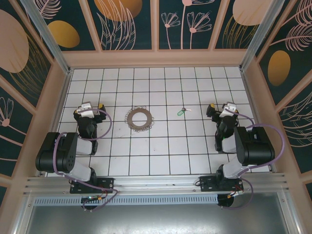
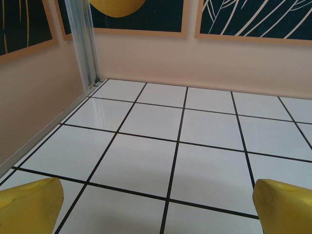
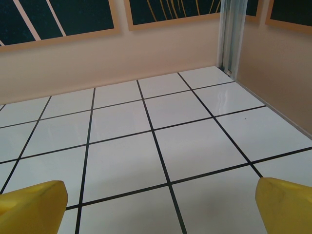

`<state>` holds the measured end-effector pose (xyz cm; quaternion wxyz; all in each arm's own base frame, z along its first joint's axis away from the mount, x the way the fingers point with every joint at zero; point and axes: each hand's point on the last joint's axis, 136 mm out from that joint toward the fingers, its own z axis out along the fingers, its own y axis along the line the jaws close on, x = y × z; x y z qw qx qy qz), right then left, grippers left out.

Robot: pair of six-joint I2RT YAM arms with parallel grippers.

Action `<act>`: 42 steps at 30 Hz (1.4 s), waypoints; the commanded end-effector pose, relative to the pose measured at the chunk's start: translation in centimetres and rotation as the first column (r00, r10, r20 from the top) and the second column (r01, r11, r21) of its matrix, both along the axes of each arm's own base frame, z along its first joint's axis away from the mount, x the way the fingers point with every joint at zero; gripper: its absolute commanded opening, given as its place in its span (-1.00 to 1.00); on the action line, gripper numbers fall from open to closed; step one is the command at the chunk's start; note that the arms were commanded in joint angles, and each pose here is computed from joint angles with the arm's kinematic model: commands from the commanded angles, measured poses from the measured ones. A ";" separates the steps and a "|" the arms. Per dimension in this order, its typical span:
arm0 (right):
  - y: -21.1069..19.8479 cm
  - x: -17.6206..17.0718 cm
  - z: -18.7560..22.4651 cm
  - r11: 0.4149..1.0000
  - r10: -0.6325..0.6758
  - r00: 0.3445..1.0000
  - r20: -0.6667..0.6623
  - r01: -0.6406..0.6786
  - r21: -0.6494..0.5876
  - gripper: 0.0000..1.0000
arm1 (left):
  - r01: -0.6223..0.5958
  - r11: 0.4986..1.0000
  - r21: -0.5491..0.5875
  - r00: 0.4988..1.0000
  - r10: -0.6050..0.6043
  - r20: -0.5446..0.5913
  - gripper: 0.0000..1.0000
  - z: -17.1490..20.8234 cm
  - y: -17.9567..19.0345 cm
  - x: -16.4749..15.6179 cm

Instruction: Put the keys on the keyring

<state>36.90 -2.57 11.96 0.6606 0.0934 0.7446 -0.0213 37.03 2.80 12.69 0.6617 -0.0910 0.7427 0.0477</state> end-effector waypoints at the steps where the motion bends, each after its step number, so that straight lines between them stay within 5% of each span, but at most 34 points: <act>1: -0.3 -0.1 0.9 1.000 -0.020 0.999 0.045 0.020 0.017 0.98 | 0.002 1.000 -0.017 0.999 -0.002 0.032 0.98 1.0 0.1 0.4; 35: -0.3 -0.1 0.9 1.000 -0.022 0.999 0.047 0.021 0.019 0.98 | 0.006 1.000 -0.016 0.999 -0.006 0.036 0.98 1.1 0.0 0.4; 42: 0.2 -2.8 3.3 1.000 0.000 0.987 0.162 0.000 0.001 0.98 | 0.054 0.999 -0.004 0.998 -0.054 0.030 0.98 2.2 -0.8 0.5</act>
